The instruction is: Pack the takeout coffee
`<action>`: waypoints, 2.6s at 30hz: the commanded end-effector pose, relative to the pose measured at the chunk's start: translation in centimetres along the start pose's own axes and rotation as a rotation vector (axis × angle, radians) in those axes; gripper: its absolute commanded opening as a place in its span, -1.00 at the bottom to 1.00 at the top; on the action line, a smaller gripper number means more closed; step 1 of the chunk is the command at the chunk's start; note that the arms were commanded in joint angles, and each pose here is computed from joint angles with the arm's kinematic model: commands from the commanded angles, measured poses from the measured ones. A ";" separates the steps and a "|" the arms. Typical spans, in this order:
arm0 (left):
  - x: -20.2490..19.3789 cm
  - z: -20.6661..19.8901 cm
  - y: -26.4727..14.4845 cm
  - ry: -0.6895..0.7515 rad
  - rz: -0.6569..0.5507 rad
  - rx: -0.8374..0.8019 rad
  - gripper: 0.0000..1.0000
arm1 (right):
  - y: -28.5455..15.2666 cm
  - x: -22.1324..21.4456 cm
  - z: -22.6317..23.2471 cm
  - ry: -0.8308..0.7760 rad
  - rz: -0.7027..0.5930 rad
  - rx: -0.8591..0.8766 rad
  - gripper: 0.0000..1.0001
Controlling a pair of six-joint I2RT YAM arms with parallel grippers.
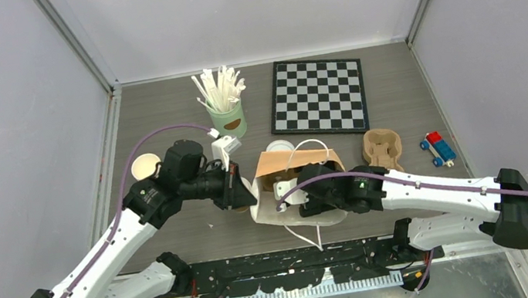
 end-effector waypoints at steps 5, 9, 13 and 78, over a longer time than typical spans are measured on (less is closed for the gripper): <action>0.9 -0.6 -0.6 0.055 -0.011 0.011 -1.00 | -0.7 0.6 -1.1 0.016 -0.008 0.021 0.81; 1.1 -0.6 -0.5 0.057 -0.010 0.017 -1.00 | -0.6 0.7 -1.0 0.006 -0.017 0.024 0.83; 1.3 -0.6 -0.4 0.055 -0.010 0.028 -1.00 | -0.8 0.7 -0.9 0.011 -0.030 0.031 0.85; 1.6 -0.9 -0.2 0.030 -0.021 0.022 -1.00 | -3.5 3.8 -3.5 0.135 -0.172 0.053 0.67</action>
Point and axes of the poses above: each gripper's point midway between its finger pads, its own y axis out along the fingers, its own z axis along the line the jaws close on, x = y × z, the point moved 7 cm from there along -y, back along the fingers, and after that the axes turned 15 degrees about -y, right-handed, at the moved point
